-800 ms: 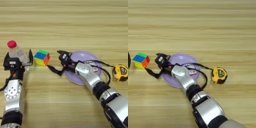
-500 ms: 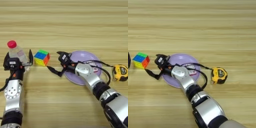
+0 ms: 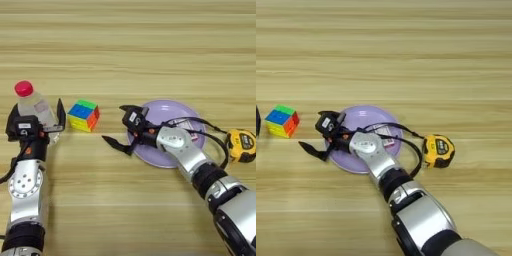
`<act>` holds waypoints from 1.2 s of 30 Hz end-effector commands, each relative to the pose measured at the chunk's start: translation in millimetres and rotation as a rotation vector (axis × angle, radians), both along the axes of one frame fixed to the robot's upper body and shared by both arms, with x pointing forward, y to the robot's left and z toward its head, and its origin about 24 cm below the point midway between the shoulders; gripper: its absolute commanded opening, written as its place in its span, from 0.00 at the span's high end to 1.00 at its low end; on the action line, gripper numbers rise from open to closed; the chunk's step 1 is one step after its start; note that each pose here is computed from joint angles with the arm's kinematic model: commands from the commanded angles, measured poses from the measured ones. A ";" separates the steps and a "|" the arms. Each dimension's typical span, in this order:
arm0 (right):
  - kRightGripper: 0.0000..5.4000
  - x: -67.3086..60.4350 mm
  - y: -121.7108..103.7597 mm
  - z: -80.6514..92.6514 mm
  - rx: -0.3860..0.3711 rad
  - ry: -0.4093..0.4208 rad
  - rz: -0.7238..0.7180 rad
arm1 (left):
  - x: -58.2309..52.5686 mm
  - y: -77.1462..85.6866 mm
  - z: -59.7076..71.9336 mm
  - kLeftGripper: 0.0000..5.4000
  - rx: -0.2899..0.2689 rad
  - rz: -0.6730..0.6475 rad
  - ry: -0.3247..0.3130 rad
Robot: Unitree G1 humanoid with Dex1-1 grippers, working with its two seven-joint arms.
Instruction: Move the objects on the table
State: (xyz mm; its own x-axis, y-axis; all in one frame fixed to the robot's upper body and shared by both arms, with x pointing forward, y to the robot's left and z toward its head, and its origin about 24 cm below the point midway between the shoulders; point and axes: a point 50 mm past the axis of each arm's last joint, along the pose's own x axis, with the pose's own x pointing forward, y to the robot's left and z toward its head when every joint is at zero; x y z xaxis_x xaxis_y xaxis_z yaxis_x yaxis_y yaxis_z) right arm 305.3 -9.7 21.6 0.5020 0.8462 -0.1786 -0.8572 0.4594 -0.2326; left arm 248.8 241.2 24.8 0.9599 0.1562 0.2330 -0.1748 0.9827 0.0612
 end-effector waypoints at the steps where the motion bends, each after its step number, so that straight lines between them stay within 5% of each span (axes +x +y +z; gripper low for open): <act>1: 0.00 -1.3 -18.3 -12.3 -0.067 0.015 -0.019 | -0.6 1.2 -1.0 0.01 0.005 0.000 0.015; 14: 0.00 4.6 -51.5 -11.5 -0.133 -0.019 -0.057 | 0.7 2.5 -1.7 0.01 0.006 0.002 0.019; 24: 0.00 2.4 -47.4 33.9 0.081 -0.131 -0.064 | 1.7 1.9 -2.0 0.01 0.007 -0.001 0.020; 36: 0.00 -19.2 -59.1 76.2 0.224 -0.189 -0.110 | 3.0 2.1 -0.5 0.01 0.015 -0.004 0.017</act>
